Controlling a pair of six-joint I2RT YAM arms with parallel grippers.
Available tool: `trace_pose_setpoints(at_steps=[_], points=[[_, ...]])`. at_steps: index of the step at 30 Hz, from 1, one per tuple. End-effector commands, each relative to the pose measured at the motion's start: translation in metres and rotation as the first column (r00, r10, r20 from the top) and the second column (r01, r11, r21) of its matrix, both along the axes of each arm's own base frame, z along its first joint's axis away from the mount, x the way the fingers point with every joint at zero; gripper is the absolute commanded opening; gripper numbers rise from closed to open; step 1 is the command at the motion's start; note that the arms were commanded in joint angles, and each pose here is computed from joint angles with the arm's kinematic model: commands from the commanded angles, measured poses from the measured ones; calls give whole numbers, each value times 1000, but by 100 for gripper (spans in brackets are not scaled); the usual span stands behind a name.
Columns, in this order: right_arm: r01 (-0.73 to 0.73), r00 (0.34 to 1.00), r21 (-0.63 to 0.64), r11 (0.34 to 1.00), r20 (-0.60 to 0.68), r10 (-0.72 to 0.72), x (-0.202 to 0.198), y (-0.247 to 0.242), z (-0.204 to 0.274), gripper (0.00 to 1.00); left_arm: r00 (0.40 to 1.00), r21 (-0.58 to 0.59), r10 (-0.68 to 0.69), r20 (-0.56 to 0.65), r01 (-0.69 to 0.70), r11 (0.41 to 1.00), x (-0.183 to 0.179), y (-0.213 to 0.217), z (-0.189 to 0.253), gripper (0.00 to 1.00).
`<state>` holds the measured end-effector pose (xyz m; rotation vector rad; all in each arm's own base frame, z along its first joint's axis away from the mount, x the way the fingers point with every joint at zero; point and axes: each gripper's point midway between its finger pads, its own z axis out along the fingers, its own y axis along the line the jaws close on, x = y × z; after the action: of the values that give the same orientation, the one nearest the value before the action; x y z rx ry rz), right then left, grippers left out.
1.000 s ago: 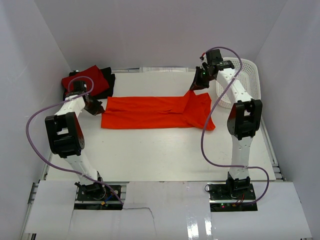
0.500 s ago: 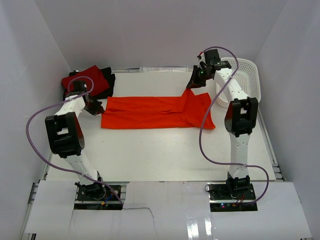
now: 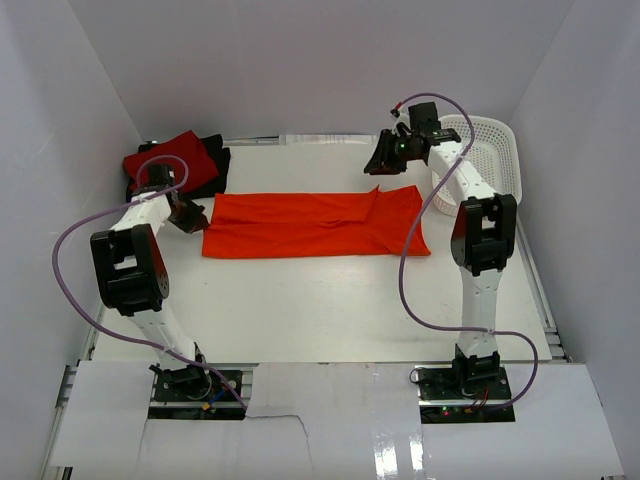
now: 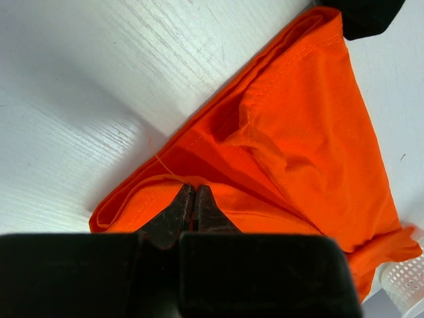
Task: Fold and stack the t-shirts
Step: Fold the other side of the tshirt into a rectangle
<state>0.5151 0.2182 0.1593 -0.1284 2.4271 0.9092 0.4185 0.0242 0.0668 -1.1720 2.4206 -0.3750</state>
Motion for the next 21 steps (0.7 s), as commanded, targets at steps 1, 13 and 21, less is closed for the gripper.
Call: trace_pose_setpoints(at_steps=[1,13,21], points=[[-56,985,76,996,165,43,5,8,45,34,1000,22,-2,24,1,1000,0,2,3,6],[13,975,-13,1000,220,-10,-46,-18,53,63,983,275,-28,183,-24,961,9,31,75,26],[70,993,-103,992,100,-60,-133,-51,2,64,936,324,-220,274,126,938,-1,-3,120,28]])
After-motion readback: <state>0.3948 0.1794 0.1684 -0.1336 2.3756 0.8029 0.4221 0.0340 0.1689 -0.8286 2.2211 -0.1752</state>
